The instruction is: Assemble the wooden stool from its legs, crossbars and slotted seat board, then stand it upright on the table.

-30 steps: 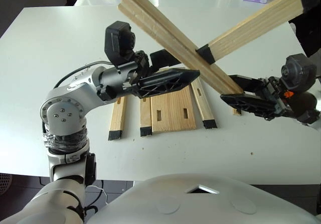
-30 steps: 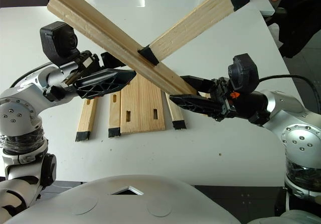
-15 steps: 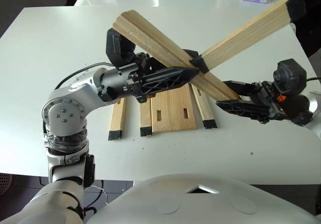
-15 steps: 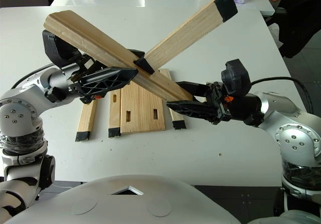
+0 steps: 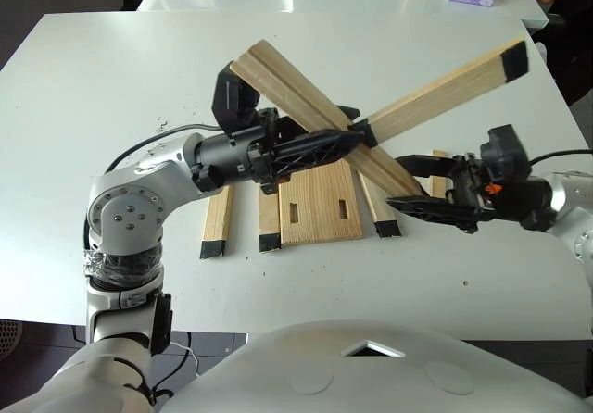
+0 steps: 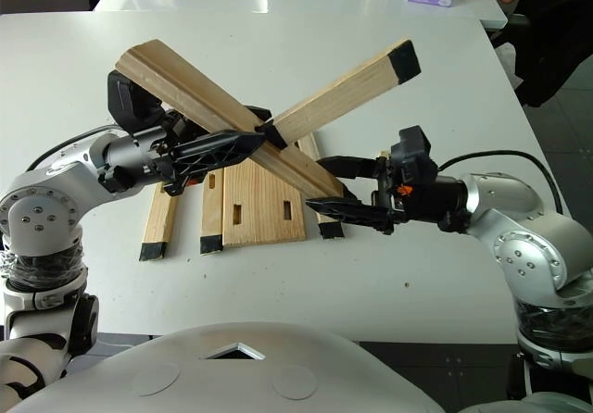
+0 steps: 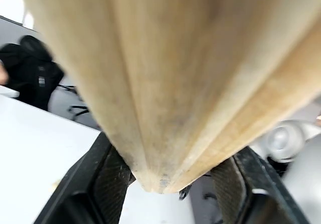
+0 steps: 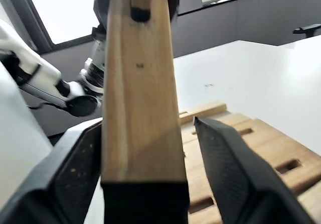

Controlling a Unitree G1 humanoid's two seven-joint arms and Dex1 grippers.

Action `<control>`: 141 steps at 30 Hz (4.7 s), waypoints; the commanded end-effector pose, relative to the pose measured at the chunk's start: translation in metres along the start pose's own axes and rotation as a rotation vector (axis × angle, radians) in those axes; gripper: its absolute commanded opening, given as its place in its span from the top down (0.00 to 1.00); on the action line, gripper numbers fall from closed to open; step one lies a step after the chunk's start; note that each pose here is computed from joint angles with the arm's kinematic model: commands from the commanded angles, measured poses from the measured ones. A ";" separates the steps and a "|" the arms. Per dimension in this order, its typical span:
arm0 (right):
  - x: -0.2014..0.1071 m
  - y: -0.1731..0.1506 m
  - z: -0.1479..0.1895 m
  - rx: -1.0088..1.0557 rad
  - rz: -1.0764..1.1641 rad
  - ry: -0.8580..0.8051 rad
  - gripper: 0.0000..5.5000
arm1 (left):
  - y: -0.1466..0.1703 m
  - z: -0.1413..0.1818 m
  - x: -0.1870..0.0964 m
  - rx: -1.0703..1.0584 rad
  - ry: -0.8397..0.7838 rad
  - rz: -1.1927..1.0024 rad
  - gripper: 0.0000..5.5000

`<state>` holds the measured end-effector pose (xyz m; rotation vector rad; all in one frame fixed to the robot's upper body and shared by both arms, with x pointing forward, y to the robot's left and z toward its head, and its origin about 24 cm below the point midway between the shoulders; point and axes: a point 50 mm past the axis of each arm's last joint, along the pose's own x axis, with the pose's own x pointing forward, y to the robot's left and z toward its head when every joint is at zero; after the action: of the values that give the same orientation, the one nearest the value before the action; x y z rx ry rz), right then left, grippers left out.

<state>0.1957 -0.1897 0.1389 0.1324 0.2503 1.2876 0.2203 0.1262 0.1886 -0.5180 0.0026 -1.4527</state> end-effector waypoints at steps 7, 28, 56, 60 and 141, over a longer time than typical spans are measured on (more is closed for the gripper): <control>-0.038 -0.025 -0.032 0.074 -0.312 0.016 0.40 | 0.001 0.010 -0.034 0.301 0.219 0.065 0.61; -0.039 -0.019 -0.047 0.051 -0.388 0.031 0.40 | 0.013 -0.012 -0.084 0.476 0.570 0.124 0.61; -0.037 -0.016 -0.057 0.042 -0.409 0.049 0.40 | -0.002 -0.004 -0.094 0.413 0.659 0.070 0.61; -0.037 -0.016 -0.058 0.041 -0.409 0.051 0.40 | 0.000 -0.001 -0.093 0.428 0.651 0.081 0.61; -0.043 0.008 -0.077 0.081 -0.517 0.024 0.40 | 0.009 -0.067 -0.130 0.335 0.755 0.773 0.46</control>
<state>0.1614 -0.2304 0.0676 0.1177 0.3490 0.7898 0.2038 0.2227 0.0944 0.3581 0.4503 -0.8598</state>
